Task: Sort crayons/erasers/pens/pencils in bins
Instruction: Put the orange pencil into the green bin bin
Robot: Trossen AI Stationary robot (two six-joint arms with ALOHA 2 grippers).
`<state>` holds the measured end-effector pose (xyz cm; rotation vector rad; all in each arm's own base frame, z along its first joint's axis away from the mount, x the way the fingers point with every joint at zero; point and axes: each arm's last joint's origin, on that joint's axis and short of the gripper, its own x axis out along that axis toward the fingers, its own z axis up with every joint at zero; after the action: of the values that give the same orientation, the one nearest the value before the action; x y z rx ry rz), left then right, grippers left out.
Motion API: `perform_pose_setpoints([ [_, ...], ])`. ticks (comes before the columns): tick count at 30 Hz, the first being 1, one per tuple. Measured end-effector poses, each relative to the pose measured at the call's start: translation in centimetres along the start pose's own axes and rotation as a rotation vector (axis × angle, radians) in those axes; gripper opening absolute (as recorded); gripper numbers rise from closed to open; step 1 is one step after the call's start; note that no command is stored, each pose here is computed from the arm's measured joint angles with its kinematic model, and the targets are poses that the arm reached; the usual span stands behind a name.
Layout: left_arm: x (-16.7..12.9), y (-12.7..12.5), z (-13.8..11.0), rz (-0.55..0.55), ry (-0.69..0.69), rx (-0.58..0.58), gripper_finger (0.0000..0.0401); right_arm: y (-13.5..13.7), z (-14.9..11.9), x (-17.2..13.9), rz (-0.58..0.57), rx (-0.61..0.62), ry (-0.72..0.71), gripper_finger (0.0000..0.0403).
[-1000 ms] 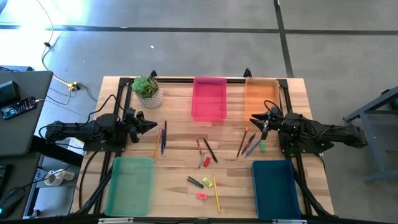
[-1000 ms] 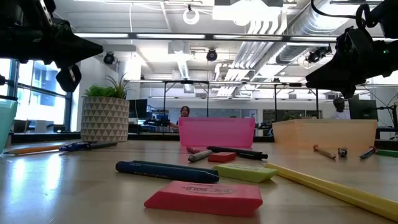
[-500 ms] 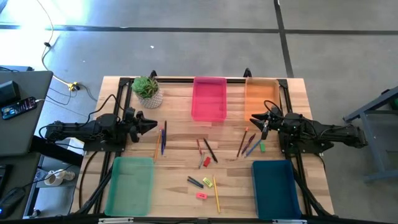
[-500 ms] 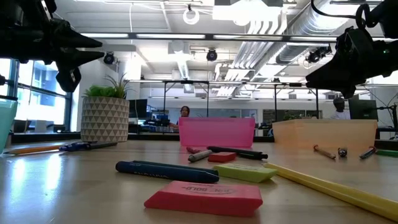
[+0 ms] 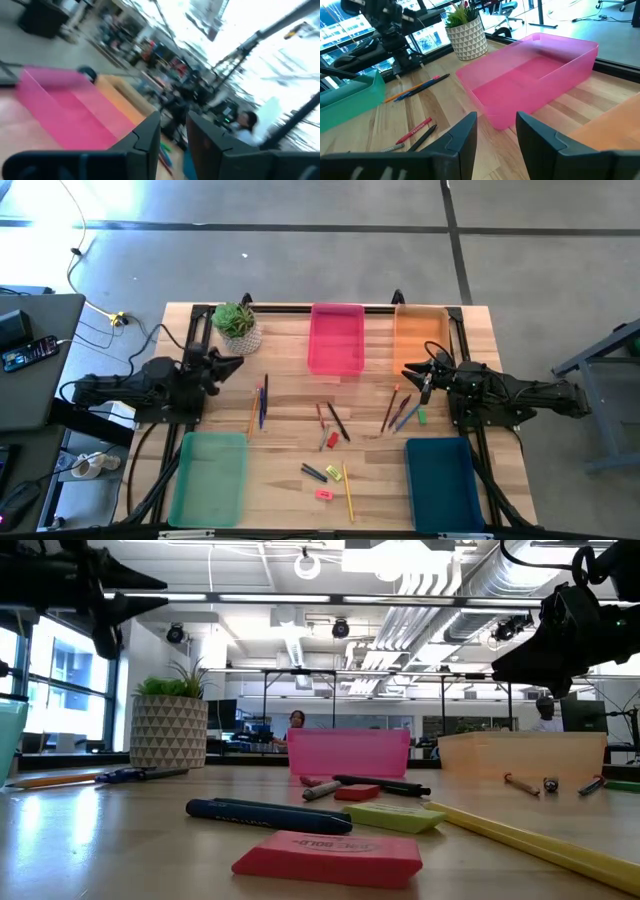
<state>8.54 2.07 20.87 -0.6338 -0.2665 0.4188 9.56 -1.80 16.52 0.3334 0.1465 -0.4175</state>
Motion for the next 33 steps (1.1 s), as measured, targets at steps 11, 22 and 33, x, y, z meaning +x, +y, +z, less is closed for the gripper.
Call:
perform_pose_setpoints([
  [11, 0.3, -2.7, 4.1, 0.250, 0.165, 0.179, 0.0076, 0.0, 0.0, 0.0, 0.000, 0.000, 0.000, 0.0128],
  [22, 3.1, -4.5, 4.9, 0.575, 0.504, 0.239, 0.0076, 0.0, 0.0, 0.0, 0.000, 0.000, 0.000, 0.0128],
  [33, 5.8, -3.4, 0.8, 0.826, 0.794, -0.017, 0.0076, 0.0, 0.0, 0.0, 0.000, 0.000, 0.000, 0.0128],
])
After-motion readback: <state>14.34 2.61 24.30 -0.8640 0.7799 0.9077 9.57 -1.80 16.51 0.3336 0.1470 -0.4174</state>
